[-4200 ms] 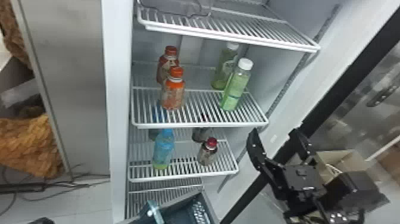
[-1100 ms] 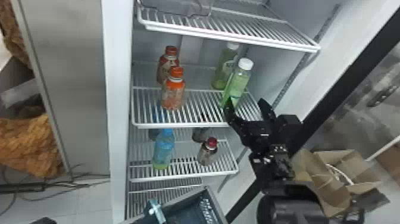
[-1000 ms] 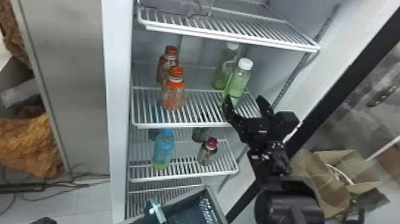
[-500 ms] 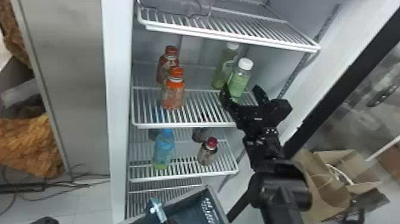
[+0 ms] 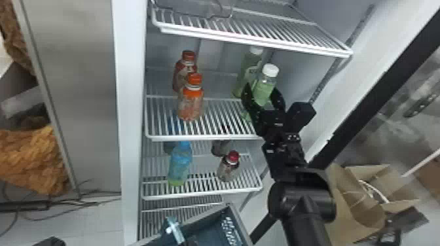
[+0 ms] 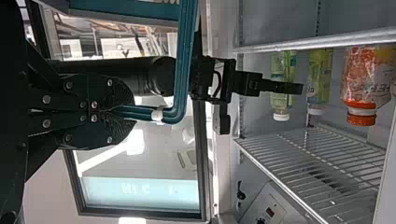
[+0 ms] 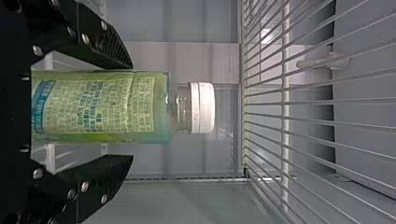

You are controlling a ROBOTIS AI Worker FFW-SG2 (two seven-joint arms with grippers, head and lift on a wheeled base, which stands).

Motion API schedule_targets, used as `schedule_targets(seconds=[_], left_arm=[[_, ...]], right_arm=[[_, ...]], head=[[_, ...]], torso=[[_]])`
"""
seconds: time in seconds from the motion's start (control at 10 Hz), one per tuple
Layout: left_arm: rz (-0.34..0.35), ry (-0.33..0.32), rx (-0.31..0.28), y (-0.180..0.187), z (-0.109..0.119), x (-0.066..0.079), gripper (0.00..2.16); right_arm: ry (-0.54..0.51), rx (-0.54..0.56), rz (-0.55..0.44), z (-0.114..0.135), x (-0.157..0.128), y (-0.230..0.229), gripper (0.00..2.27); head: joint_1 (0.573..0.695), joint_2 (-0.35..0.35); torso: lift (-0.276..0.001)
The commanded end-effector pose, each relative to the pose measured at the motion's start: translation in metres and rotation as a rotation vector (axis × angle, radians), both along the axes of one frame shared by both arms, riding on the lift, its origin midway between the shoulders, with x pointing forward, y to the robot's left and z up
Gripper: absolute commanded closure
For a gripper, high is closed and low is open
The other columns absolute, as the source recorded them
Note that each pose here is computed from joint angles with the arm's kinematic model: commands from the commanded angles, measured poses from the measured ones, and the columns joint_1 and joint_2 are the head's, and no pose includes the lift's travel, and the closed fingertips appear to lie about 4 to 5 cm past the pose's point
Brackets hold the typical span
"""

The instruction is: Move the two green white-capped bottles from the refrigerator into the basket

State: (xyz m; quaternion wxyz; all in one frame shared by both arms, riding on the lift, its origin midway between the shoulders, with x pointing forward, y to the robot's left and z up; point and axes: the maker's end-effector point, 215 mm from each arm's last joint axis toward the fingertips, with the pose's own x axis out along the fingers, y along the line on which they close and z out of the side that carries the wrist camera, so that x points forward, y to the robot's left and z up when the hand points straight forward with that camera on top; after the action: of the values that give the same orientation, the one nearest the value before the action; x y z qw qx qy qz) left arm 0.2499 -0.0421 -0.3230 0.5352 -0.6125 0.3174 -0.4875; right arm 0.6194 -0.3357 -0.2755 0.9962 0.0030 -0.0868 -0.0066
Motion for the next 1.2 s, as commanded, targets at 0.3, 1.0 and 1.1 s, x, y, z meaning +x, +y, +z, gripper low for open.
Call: schedule_targets(seconds=[0.3,1.0,1.1], left_arm=[[-0.003,-0.002,0.0,-0.001,0.0,0.0,1.21],[-0.002,0.004,-0.006,0.0,0.001,-0.001,1.21],[-0.002,0.003,-0.008,0.0,0.002,-0.001,1.21]], right_arm=[[-0.013,0.015,0.008,0.01,-0.005,0.003,0.89],[-0.003,0.038,0.07,0.024,-0.05,0.027,0.89],[0.007,0.037,0.086,0.025,-0.059,0.033,0.89]], head=[[0.695,-0.35],[0.695,-0.35],[0.695,-0.35]], torso=[[-0.004],[-0.004],[-0.004]])
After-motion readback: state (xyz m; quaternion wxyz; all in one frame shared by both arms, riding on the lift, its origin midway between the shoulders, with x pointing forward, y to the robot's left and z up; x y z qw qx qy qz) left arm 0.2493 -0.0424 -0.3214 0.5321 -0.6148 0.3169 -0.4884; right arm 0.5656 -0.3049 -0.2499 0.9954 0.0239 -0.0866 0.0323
